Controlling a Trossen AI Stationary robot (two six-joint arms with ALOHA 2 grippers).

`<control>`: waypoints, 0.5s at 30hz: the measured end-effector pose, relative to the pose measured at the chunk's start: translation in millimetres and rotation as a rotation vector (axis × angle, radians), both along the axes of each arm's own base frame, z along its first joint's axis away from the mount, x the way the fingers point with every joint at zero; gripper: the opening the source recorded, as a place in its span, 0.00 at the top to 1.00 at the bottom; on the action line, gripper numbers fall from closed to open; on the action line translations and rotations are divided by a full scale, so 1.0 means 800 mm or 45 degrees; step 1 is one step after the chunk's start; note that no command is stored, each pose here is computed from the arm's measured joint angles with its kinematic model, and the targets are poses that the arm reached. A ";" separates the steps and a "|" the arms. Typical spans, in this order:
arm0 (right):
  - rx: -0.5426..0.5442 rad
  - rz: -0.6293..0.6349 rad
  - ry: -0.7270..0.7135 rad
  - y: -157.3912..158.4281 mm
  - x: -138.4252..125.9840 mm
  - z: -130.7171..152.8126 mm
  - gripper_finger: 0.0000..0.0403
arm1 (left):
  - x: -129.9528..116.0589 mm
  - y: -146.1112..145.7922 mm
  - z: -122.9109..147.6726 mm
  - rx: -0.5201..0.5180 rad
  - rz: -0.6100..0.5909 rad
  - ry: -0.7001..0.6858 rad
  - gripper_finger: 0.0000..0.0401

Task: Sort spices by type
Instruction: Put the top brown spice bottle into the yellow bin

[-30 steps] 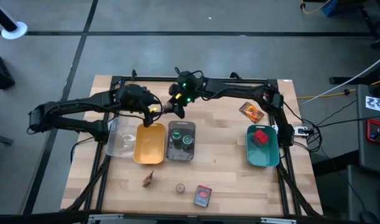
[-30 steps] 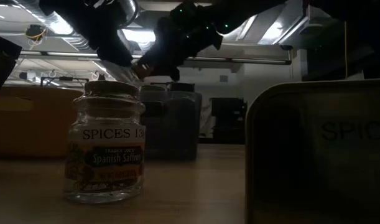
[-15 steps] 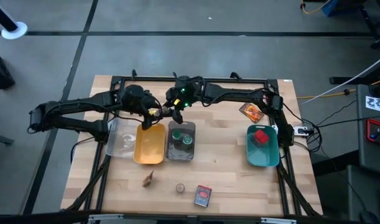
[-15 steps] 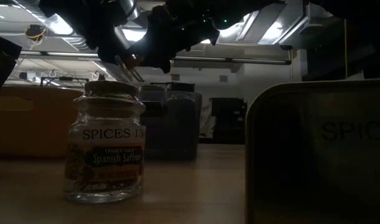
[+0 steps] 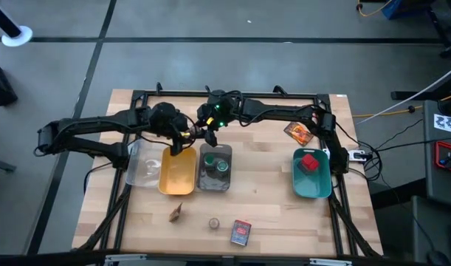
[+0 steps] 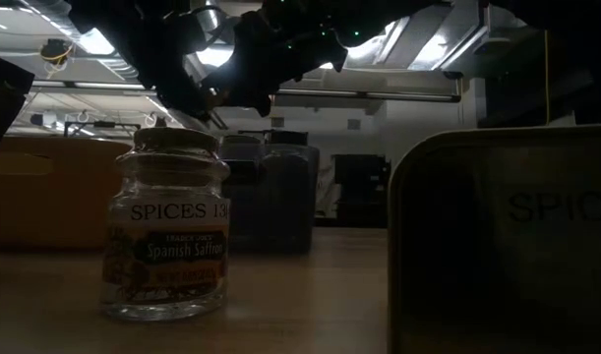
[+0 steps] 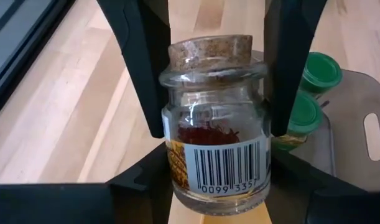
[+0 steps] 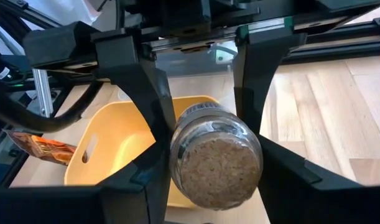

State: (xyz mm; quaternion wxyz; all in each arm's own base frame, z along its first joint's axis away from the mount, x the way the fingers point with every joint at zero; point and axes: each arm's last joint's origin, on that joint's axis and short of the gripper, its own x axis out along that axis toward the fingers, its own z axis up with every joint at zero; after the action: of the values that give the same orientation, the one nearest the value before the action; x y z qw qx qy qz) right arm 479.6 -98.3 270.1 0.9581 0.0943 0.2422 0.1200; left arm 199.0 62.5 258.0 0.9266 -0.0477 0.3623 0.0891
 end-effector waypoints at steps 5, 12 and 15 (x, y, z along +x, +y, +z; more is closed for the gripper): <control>0.003 0.002 0.002 0.000 0.000 0.000 0.53 | 0.000 -0.001 0.000 -0.007 -0.006 -0.003 0.53; 0.017 0.017 0.008 0.002 0.000 -0.001 0.53 | 0.005 -0.002 0.002 -0.001 -0.009 -0.041 0.35; 0.017 0.016 0.008 0.002 0.000 -0.001 0.53 | 0.007 -0.001 0.001 -0.005 -0.003 -0.049 0.32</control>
State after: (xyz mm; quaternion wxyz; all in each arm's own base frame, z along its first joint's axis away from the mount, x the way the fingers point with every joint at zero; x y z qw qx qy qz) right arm 479.4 -96.9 269.6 0.9560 0.0994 0.2449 0.1274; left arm 204.6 61.4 259.0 0.9334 -0.0510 0.3445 0.0863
